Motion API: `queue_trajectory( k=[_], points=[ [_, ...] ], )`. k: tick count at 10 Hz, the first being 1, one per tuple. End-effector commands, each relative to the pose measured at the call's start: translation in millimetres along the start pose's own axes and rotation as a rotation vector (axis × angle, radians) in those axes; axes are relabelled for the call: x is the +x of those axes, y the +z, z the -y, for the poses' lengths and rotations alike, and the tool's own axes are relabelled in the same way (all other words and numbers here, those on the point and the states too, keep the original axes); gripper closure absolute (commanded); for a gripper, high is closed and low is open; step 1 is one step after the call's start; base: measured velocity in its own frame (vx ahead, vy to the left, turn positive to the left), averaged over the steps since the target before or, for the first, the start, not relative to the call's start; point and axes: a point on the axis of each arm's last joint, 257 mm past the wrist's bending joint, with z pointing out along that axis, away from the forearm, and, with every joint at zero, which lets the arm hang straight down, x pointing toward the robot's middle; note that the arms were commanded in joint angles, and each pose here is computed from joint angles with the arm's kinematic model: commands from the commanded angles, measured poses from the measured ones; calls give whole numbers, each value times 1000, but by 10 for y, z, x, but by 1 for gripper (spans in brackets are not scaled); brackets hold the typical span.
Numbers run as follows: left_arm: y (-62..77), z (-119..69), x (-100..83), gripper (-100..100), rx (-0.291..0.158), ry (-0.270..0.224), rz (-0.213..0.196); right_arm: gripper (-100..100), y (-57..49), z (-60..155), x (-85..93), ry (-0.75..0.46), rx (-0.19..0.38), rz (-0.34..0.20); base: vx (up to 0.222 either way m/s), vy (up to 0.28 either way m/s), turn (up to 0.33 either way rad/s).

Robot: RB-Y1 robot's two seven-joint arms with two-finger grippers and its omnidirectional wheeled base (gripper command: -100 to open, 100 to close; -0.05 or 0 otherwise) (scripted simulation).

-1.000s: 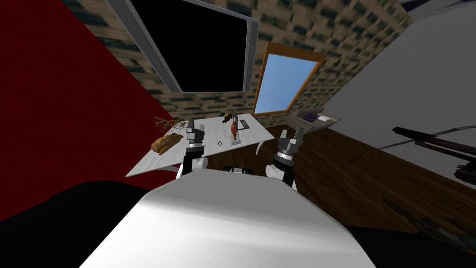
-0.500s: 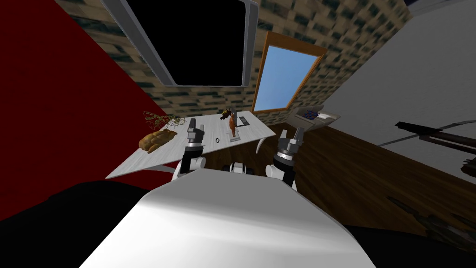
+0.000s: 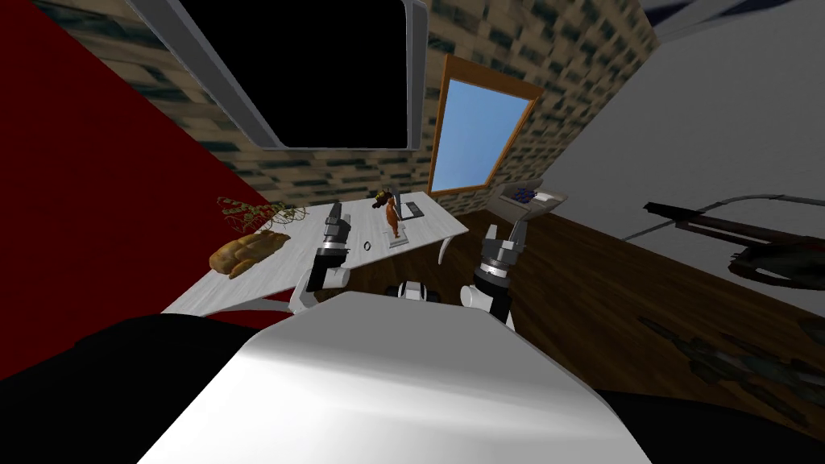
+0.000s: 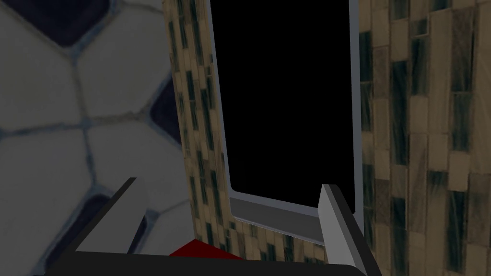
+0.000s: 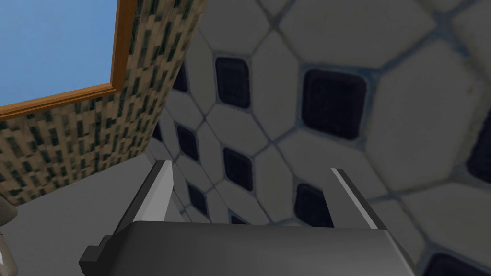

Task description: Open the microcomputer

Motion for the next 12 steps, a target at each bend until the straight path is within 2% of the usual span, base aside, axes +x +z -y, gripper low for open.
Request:
queue_trajectory(
  k=[1,4,7,12],
  points=[
    [68,-179,-185,-100,-46,80,17,0,0,0,0,0,0,0,46,-78,-135],
    [151,-362,-449,-100,-104,160,59,0,0,0,0,0,0,0,42,-64,-170],
    [201,-557,-759,-100,-173,228,119,0,0,0,0,0,0,0,49,-74,-180],
    [184,-933,-1328,-100,-316,318,234,0,0,0,0,0,0,0,61,-77,-186]
  ],
)
